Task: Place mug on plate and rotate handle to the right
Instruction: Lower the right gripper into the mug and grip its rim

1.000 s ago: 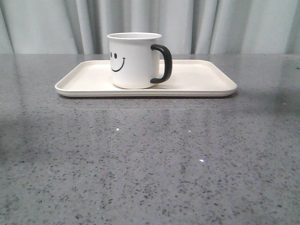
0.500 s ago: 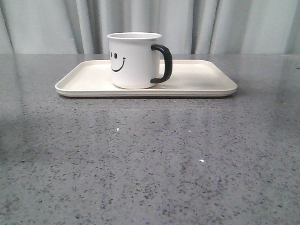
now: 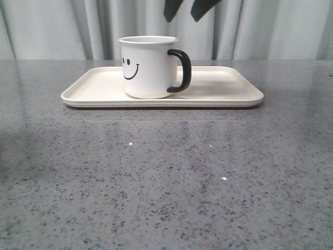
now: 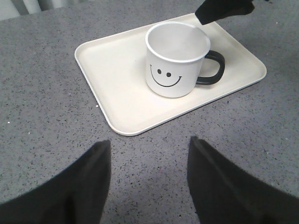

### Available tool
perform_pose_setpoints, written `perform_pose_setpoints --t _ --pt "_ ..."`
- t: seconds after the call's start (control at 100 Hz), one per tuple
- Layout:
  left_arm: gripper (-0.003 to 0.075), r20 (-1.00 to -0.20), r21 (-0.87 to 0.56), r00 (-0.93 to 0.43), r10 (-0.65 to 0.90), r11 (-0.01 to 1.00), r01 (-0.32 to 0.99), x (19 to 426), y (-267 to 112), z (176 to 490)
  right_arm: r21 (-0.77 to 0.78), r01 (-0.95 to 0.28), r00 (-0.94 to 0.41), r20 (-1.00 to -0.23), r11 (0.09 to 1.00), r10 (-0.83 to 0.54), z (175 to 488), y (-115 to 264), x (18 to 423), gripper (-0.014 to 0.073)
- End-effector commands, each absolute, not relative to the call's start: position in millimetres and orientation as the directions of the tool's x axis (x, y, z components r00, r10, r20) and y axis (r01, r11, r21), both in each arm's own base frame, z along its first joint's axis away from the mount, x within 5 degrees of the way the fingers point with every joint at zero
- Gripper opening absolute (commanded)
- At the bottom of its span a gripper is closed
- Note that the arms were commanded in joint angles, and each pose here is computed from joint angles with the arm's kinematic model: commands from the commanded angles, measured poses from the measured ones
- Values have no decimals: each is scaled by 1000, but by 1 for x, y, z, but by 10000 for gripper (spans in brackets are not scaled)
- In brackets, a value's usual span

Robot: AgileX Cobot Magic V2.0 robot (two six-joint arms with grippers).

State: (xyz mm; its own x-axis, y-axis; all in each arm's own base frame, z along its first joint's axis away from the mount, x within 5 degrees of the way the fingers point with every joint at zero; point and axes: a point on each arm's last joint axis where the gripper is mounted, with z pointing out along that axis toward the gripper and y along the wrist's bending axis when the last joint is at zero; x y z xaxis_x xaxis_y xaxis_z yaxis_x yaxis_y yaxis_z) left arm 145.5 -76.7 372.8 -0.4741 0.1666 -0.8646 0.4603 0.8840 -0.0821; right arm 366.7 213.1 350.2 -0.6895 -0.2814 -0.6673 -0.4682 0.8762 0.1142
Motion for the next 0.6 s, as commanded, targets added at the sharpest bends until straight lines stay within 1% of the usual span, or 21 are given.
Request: perform_pose_setpoints --t 0.0,0.27,0.59 --pt "370 -906 -90 -404 123 878 470 144 -78 388 126 -485 -623 -744 865 -241 382 214 364 414" --pt "370 -900 -90 -416 130 878 471 144 -78 387 127 -484 -662 -700 866 -267 365 223 380 413" --pt "370 -899 -90 -417 131 878 471 144 -78 386 128 -481 -670 -691 867 -270 357 226 385 409"
